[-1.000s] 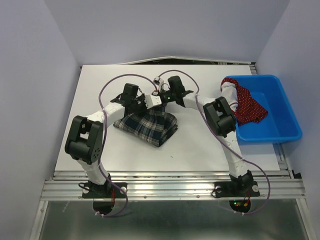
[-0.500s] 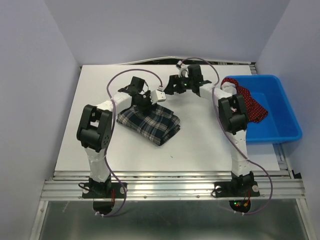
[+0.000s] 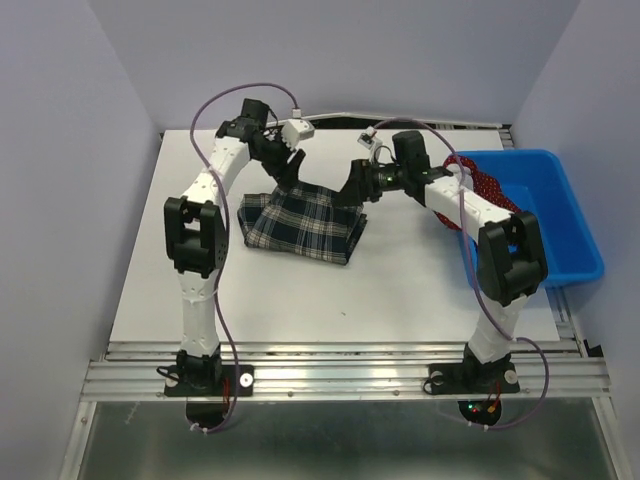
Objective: Fold and stack the skirts
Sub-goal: Fold the skirt, then neatly place the folded skirt to the corner
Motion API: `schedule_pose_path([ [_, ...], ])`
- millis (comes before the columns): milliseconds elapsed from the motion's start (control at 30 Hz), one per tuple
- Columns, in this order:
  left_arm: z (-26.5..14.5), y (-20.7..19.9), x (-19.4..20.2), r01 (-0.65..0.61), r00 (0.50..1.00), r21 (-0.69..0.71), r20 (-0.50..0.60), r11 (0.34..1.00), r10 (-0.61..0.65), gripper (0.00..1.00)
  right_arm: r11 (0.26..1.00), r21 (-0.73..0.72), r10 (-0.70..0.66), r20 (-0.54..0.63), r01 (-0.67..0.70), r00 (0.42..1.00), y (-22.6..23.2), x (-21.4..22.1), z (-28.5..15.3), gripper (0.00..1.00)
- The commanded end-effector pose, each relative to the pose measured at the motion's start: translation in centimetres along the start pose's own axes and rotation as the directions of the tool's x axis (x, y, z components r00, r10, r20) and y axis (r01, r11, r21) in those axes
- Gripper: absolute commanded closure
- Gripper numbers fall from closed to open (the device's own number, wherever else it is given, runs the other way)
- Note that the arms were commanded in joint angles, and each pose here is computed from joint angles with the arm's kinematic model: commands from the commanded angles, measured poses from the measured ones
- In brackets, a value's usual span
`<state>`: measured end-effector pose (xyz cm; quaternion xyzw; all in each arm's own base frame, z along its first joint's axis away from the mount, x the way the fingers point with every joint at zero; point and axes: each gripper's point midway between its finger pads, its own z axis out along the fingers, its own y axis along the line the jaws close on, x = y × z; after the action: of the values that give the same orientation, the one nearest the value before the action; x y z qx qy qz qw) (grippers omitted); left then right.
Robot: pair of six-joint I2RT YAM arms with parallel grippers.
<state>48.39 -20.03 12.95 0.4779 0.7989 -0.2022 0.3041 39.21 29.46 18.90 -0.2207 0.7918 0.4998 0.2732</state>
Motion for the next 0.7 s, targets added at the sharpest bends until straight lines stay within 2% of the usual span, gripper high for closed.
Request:
schedule_pose_path([
  [0, -7.6, -0.1, -5.2, 0.181, 0.974, -0.075, 0.152, 0.981, -0.168, 0.33, 0.999, -0.049, -0.014, 0.003, 0.014, 1.000, 2.3, 0.5, 0.5, 0.13],
  [67, -10.2, -0.6, -6.4, 0.196, 0.964, -0.112, 0.203, 0.974, -0.171, 0.32, 0.999, -0.039, -0.018, -0.003, 0.018, 1.000, 2.2, 1.2, 1.0, 0.15],
  [133, -10.0, -1.3, -5.5, 0.262, 0.942, -0.097, 0.239, 0.960, -0.233, 0.32, 0.999, -0.031, -0.020, -0.013, 0.020, 1.000, 2.1, 1.7, 1.5, 0.17],
  [167, -11.7, -2.3, -6.4, 0.259, 0.934, -0.103, 0.282, 0.960, -0.222, 0.33, 0.999, -0.029, -0.020, -0.019, 0.020, 1.000, 2.1, 2.0, 1.9, 0.18],
  [300, -9.9, -7.4, -4.3, 0.350, 0.873, 0.098, 0.327, 0.932, -0.362, 0.38, 0.999, 0.037, 0.002, -0.010, -0.002, 1.000, -0.1, 2.5, 3.2, 0.21],
  [333, -8.9, -7.9, -3.4, 0.351, 0.873, 0.124, 0.316, 0.928, -0.373, 0.38, 0.999, 0.040, 0.013, -0.017, -0.012, 1.000, -0.5, 2.8, 3.5, 0.22],
  [400, -6.7, -9.2, -1.3, 0.429, 0.840, 0.178, 0.283, 0.886, -0.464, 0.39, 0.997, 0.067, 0.032, -0.021, -0.030, 0.999, -2.1, 3.3, 4.3, 0.23],
  [500, -3.1, -8.6, 2.7, 0.557, 0.789, 0.165, 0.199, 0.814, -0.581, 0.42, 0.992, 0.121, 0.048, -0.042, -0.043, 0.998, -4.6, 4.5, 5.2, 0.23],
  [533, -2.2, -7.8, 3.5, 0.572, 0.781, 0.151, 0.202, 0.807, -0.591, 0.43, 0.989, 0.141, 0.050, -0.047, -0.043, 0.998, -5.4, 4.7, 5.5, 0.23],
  [567, -1.0, -7.2, 4.9, 0.636, 0.737, 0.144, 0.176, 0.758, -0.653, 0.43, 0.984, 0.172, 0.061, -0.063, -0.050, 0.996, -6.8, 5.7, 5.9, 0.23],
  [667, 0.8, -4.0, 7.8, 0.709, 0.681, 0.072, 0.188, 0.702, -0.708, 0.42, 0.974, 0.221, 0.060, -0.089, -0.040, 0.994, -9.2, 6.6, 6.7, 0.22],
])
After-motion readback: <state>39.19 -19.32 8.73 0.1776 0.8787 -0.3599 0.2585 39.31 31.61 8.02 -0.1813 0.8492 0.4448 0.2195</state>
